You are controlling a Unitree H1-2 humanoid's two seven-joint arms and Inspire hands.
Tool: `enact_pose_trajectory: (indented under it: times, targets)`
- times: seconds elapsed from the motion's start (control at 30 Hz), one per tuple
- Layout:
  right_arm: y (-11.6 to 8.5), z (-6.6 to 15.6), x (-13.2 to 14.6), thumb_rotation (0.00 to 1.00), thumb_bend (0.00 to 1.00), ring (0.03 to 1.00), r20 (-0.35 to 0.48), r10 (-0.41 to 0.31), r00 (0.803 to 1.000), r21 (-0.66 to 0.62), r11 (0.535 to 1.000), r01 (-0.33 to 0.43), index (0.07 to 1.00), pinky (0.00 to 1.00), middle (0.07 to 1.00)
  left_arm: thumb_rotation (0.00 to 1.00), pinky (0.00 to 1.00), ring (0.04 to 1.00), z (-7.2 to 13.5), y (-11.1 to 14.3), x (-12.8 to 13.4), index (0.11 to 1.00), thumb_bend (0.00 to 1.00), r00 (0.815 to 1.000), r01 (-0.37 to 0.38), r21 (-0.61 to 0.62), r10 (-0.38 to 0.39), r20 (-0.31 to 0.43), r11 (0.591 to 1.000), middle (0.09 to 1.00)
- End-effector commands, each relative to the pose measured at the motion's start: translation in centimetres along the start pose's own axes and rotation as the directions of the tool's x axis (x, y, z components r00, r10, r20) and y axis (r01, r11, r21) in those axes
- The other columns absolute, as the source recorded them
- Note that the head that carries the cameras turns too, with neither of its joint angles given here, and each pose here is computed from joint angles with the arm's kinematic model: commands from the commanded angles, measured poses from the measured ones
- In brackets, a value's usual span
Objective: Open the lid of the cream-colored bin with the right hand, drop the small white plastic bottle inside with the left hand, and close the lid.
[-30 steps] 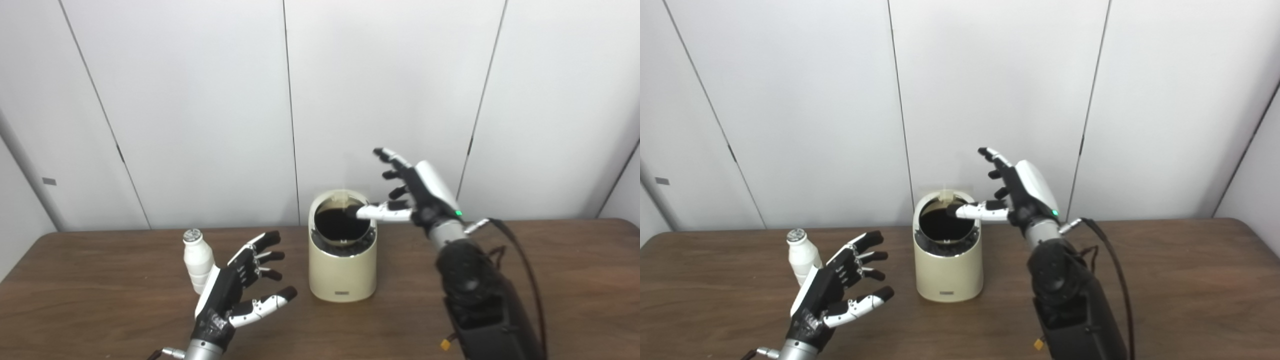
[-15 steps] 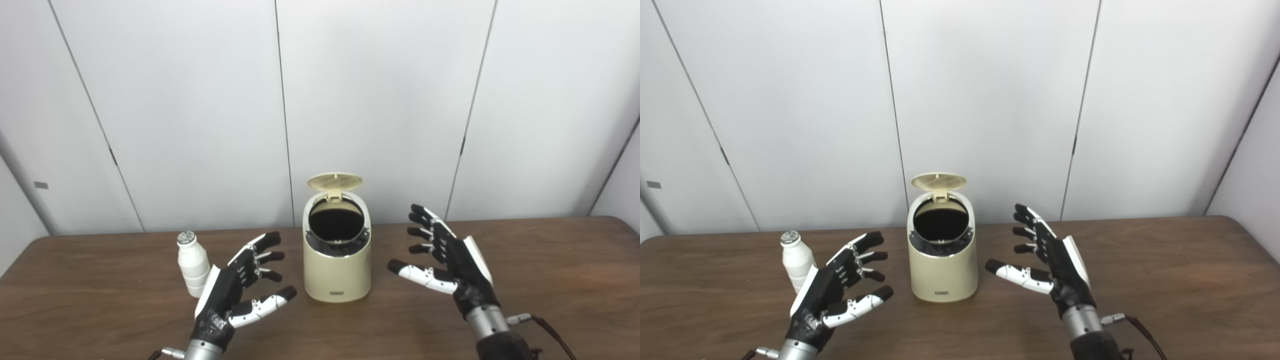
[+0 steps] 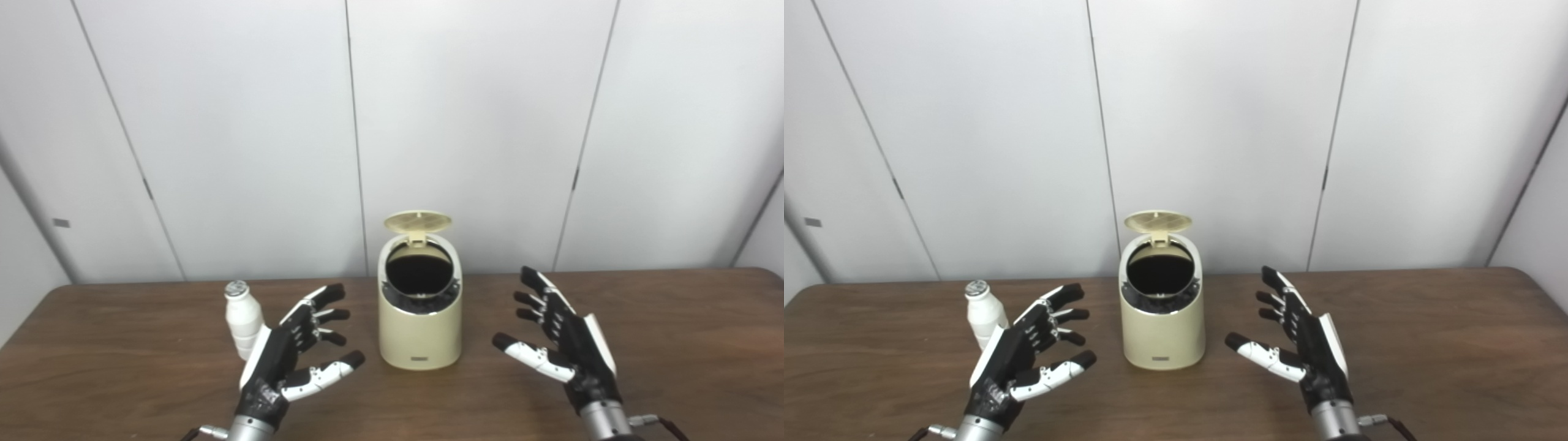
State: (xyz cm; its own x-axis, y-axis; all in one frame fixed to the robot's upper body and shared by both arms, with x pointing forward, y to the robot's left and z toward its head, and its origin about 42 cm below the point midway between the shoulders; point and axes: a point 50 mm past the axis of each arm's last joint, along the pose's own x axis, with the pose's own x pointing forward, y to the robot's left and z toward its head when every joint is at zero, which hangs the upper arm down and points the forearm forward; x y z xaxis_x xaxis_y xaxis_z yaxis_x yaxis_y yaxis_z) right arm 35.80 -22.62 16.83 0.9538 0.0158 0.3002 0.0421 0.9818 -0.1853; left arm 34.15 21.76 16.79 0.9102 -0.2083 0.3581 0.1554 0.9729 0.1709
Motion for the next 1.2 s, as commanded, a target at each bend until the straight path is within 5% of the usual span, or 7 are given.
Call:
enact_pose_trajectory:
  times: [0.0,0.43,0.7,1.17]
  targets:
    - [-0.6,0.9,0.6,0.36,0.79,0.853,0.084,-0.021,0.996,0.009,1.0,0.02,0.907,0.8,0.912,0.1,0.57,0.74,2.0,0.2,0.8,0.836,0.7,0.996,-0.03,0.054,0.025,0.081,0.998,0.847]
    - [-2.7,-0.3,0.8,0.3,0.76,0.88,0.103,-0.03,0.994,-0.001,1.0,0.03,0.915,0.83,0.928,0.06,0.51,0.61,4.3,2.6,-3.0,0.725,0.71,0.986,-0.149,0.158,0.134,0.098,0.976,0.687]
    - [-3.0,0.8,0.9,0.25,0.74,0.865,0.103,-0.029,0.994,0.001,1.0,0.029,0.916,0.82,0.925,0.01,0.46,0.535,4.8,5.1,-6.1,0.622,0.7,0.96,-0.279,0.2,0.269,0.077,0.939,0.598]
    - [-1.8,3.7,0.6,0.09,0.66,0.852,0.103,-0.018,0.995,0.001,1.0,0.018,0.896,0.8,0.914,0.04,0.48,0.586,4.0,7.2,-6.9,0.637,0.71,0.847,-0.504,0.396,0.528,0.055,0.767,0.642]
